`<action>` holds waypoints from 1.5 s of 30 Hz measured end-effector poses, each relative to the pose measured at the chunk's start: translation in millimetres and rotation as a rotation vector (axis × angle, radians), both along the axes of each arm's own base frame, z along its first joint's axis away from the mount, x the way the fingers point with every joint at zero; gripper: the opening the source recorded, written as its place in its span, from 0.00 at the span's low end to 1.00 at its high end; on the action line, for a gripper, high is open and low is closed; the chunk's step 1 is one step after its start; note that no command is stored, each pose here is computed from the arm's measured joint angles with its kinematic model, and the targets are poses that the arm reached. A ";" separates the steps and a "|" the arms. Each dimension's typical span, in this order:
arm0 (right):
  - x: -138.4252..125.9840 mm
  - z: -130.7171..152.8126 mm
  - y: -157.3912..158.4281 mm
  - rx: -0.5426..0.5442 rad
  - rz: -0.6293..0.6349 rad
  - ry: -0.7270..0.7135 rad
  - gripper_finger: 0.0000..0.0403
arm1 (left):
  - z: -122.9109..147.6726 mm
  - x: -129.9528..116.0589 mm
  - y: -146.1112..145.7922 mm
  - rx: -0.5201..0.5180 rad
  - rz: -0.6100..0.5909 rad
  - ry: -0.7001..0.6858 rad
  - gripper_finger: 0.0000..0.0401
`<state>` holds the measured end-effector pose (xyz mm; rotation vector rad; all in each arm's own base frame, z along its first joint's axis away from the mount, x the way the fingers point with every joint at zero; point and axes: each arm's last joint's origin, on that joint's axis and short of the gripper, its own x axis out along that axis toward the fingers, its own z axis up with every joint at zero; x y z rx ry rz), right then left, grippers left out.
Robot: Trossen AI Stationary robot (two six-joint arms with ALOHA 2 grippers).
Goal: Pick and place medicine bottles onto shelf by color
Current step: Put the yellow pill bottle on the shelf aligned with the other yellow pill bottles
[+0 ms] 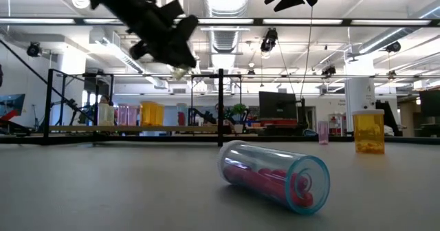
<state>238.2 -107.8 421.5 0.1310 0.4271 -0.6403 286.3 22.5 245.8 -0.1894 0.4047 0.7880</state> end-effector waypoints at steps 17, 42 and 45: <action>0.0 0.1 0.1 0.000 0.000 0.000 0.58 | -41.1 -85.9 3.4 0.100 0.217 -0.201 0.24; 0.0 0.0 0.1 0.000 0.000 0.000 0.58 | -107.0 -134.1 7.9 0.291 0.627 -0.144 0.24; 0.0 0.1 0.0 0.000 0.000 0.000 0.58 | -113.7 -140.6 8.1 0.300 0.691 -0.205 0.24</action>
